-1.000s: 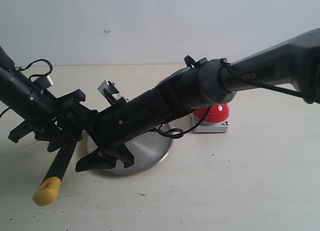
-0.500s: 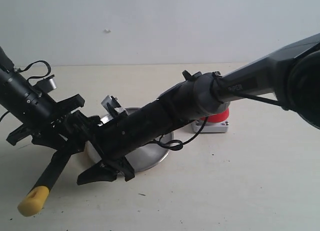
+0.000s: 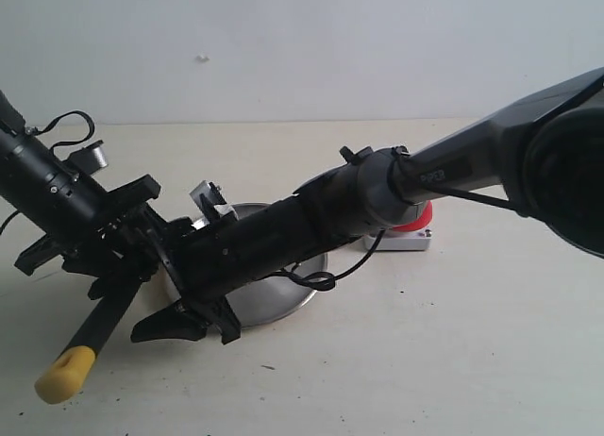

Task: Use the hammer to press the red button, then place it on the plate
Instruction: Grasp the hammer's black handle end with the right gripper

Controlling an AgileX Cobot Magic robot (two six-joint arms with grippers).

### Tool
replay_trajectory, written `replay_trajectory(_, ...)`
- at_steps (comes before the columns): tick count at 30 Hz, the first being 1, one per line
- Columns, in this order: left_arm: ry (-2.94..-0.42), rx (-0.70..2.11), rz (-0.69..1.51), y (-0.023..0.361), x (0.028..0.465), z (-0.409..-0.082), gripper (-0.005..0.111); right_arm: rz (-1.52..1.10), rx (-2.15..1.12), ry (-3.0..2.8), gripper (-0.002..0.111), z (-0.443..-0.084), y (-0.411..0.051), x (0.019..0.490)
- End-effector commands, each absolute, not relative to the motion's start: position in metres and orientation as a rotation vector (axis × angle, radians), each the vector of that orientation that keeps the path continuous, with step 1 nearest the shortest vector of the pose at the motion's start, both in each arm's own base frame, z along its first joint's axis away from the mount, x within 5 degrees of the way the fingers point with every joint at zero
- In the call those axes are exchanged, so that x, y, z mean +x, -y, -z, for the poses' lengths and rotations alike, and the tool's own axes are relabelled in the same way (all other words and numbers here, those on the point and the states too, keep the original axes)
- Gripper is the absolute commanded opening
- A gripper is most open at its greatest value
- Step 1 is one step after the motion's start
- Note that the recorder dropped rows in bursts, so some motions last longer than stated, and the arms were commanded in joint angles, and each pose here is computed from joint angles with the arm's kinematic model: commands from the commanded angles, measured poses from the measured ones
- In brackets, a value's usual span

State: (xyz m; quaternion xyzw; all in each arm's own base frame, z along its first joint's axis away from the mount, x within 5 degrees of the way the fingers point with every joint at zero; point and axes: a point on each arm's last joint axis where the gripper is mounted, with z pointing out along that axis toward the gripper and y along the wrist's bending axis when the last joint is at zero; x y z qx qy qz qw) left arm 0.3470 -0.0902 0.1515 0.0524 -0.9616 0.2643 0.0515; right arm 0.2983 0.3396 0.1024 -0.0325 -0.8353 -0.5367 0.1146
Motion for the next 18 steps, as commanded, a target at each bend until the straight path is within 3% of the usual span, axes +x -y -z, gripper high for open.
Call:
replay_trajectory(1, 2.912, 0.161, -0.867, 0.0931, 0.3478, -0.1570, 0.000, 1.596, -0.077, 2.443, 0.062, -0.1050, -0.3446, 0.2960)
replay_trajectory(10, 2.911, 0.152, -0.870, 0.0932, 0.3477, -0.1571, 0.000, 1.589, -0.086, 2.450, 0.051, -0.1040, -0.3451, 0.2958)
replay_trajectory(16, 2.910, 0.155, -0.873, 0.0934, 0.3477, -0.1572, 0.000, 1.591, -0.082, 2.457, 0.037, -0.1037, -0.3450, 0.2962)
replay_trajectory(18, 2.906, 0.165, -0.888, 0.0941, 0.3480, -0.1577, 0.000, 1.594, -0.070, 2.461, 0.037, -0.1037, -0.3450, 0.2962)
